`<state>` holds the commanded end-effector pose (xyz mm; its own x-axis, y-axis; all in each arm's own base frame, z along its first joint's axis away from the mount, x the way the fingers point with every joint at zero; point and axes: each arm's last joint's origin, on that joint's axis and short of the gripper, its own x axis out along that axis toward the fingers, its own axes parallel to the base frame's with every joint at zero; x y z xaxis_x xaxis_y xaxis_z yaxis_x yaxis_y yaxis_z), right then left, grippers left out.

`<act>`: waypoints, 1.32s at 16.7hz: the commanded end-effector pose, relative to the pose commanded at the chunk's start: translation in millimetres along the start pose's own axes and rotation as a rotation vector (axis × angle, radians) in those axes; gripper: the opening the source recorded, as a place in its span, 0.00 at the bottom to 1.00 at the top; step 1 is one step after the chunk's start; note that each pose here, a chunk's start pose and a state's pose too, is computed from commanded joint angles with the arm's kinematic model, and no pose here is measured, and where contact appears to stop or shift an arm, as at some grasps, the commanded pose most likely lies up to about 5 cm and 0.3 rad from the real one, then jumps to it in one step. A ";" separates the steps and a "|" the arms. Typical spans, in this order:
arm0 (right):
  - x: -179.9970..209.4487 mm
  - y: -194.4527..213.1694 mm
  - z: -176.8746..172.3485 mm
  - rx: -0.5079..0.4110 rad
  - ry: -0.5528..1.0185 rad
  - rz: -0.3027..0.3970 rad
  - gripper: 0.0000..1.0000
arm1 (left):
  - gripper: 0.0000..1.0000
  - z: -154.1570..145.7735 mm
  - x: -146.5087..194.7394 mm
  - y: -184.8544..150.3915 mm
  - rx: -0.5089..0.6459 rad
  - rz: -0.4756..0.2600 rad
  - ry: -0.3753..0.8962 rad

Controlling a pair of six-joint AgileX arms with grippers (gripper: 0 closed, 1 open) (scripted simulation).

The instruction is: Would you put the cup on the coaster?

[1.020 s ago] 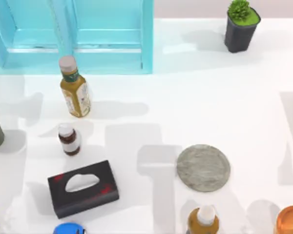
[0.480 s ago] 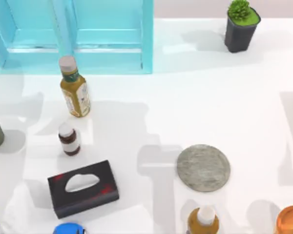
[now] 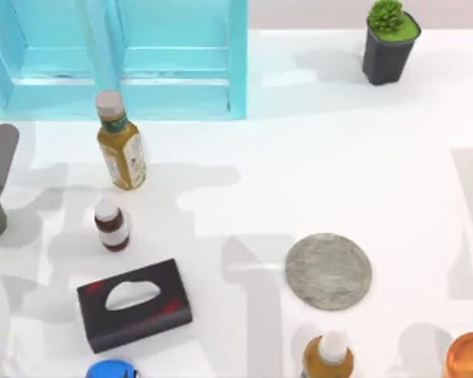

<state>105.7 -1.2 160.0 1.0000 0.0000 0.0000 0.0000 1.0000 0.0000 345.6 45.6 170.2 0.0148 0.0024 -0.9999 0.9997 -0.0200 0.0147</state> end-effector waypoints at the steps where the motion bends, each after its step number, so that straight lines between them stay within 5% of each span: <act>1: 0.0 0.0 0.0 0.000 0.000 0.000 1.00 | 1.00 0.0 10.7 -0.8 0.000 0.001 0.000; 8: 0.0 0.0 0.0 0.000 0.000 0.000 1.00 | 1.00 0.4 31.9 -5.5 0.000 -0.016 -0.002; 21: 0.0 0.0 0.0 0.000 0.000 0.000 1.00 | 0.02 0.4 31.9 -5.5 0.000 -0.016 -0.002; 22: 0.0 0.0 0.0 0.000 0.000 0.000 1.00 | 0.00 0.4 31.9 -5.5 0.000 -0.016 -0.002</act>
<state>105.7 -1.2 160.0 1.0000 0.0000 0.0000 0.0000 1.0000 0.0000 340.6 45.4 138.2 -0.0008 0.0004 -1.0000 0.9998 -0.0200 -0.0008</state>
